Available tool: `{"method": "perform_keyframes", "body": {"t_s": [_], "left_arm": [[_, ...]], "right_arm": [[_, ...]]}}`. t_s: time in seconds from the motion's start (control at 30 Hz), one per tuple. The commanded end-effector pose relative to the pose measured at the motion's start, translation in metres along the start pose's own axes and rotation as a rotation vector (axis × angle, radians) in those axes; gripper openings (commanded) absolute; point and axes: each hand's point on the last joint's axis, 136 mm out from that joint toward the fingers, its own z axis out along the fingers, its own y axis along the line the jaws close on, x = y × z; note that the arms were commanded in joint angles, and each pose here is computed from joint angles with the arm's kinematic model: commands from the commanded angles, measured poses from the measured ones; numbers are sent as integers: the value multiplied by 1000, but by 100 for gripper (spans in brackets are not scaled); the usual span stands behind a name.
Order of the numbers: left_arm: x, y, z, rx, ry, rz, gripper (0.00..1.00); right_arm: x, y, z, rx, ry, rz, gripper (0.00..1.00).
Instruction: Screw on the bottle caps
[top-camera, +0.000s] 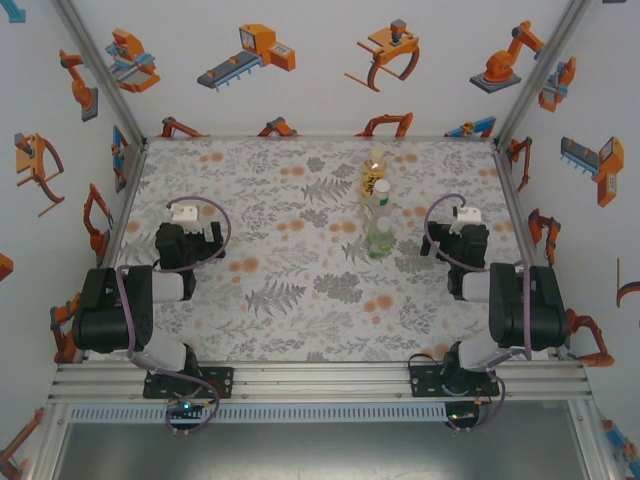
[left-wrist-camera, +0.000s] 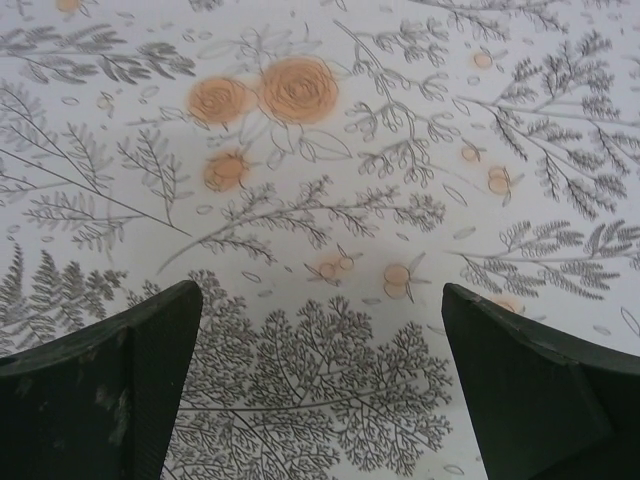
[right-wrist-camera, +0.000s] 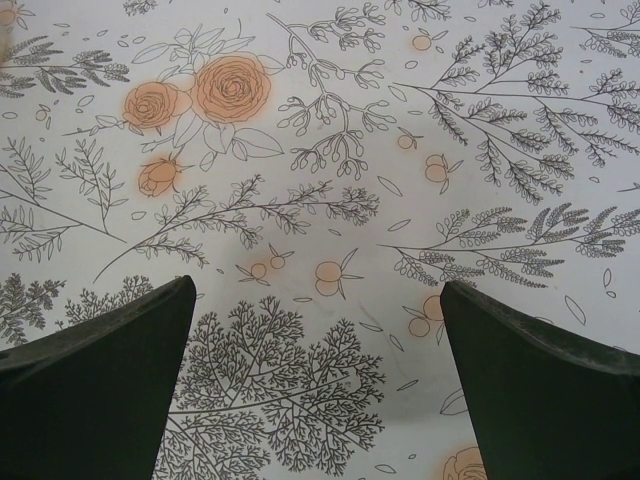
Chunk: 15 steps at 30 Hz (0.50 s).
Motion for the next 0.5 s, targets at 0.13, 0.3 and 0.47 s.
{"method": "perform_keyframes", "body": {"t_s": [0.13, 0.3, 0.47], "left_arm": [[-10, 5, 3, -19, -21, -33, 97], [-10, 6, 3, -27, -17, -34, 97], [-10, 6, 3, -25, -16, -37, 97]], "right_arm": [[-18, -4, 2, 17, -57, 5, 99], [-19, -3, 2, 11, -58, 0, 99], [-18, -3, 2, 13, -57, 0, 99]]}}
